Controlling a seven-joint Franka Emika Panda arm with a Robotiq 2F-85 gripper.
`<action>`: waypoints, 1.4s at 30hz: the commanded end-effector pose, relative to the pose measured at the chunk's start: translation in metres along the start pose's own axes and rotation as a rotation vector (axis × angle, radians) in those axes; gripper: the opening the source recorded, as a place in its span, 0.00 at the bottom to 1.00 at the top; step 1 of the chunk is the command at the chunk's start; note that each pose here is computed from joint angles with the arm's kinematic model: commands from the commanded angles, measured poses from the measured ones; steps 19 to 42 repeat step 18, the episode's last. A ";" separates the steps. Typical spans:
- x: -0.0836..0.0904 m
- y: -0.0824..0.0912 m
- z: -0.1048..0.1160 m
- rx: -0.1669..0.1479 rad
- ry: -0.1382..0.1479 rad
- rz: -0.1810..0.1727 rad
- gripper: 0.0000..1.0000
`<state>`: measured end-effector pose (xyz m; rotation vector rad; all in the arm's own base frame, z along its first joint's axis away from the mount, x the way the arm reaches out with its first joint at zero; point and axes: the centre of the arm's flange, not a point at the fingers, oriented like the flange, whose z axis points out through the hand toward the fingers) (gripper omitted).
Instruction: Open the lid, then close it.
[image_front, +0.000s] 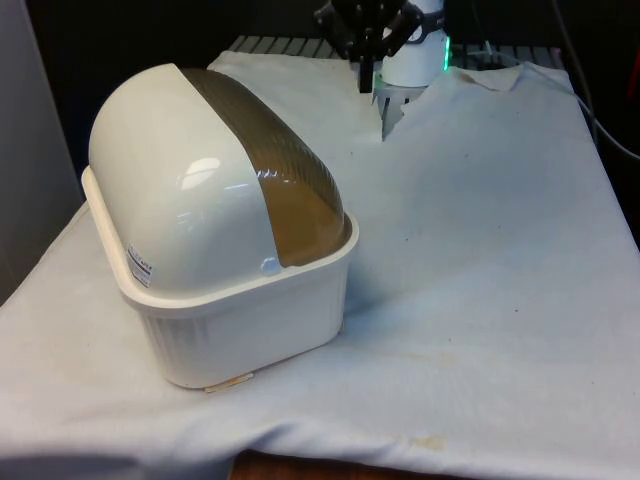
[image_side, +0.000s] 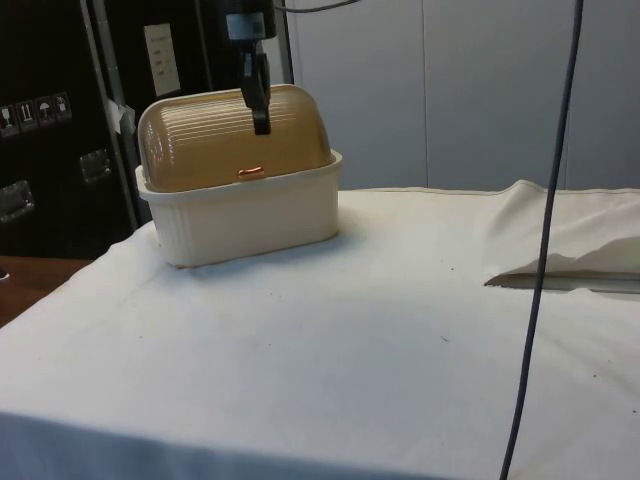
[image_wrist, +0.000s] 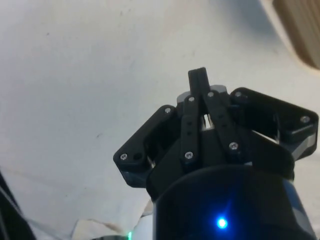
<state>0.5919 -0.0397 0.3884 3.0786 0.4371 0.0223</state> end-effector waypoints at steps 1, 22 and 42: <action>-0.003 -0.003 -0.001 0.016 0.006 0.004 0.00; -0.018 -0.014 0.000 0.103 0.017 0.055 0.00; -0.018 -0.014 0.000 0.103 0.017 0.055 0.00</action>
